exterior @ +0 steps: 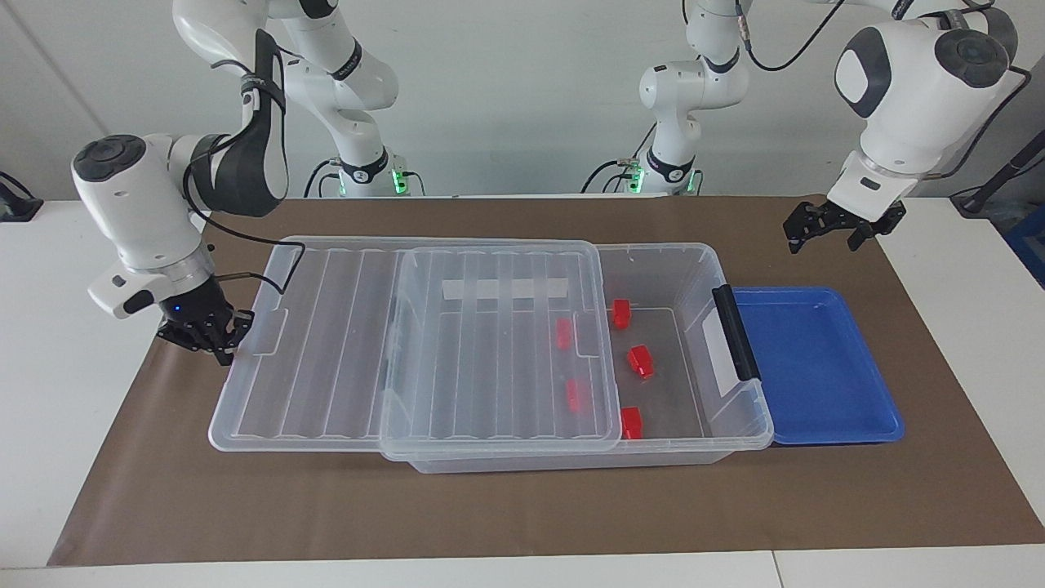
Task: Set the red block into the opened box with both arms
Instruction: 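Slide the clear lid back over the box with the right gripper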
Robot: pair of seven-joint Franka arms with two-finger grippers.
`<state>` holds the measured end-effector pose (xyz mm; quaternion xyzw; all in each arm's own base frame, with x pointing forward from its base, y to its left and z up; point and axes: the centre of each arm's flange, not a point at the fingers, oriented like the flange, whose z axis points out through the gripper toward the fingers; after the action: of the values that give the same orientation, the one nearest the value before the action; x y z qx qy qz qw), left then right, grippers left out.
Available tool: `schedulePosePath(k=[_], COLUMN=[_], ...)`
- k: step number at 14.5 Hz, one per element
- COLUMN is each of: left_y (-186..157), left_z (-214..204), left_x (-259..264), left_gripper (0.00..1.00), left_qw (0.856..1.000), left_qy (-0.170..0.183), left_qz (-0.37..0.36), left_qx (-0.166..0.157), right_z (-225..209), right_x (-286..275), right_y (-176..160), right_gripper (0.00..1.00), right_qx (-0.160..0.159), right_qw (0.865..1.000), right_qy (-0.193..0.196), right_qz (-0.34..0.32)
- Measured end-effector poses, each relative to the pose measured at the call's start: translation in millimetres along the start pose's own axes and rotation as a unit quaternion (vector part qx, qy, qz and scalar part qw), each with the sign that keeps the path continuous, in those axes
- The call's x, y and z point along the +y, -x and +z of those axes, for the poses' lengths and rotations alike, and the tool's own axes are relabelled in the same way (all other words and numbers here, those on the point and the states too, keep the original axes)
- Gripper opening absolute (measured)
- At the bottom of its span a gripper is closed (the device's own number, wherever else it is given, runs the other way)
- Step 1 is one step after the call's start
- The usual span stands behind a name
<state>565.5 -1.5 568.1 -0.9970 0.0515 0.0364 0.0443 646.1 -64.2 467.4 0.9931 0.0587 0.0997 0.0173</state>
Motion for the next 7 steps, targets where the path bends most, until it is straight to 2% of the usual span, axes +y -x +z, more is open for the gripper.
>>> schedulePosePath(k=[7], left_y=[-0.8], left_z=[3.0], left_x=[4.5], left_gripper=[1.0], left_qw=[1.0], left_qy=[0.0], left_qz=[0.006], left_qx=[0.0], right_z=[-0.4], right_x=[-38.9], right_y=[-9.4], right_gripper=[0.01], right_qx=[0.011], right_qw=[1.0], right_qy=[-0.015], right_qz=[-0.019])
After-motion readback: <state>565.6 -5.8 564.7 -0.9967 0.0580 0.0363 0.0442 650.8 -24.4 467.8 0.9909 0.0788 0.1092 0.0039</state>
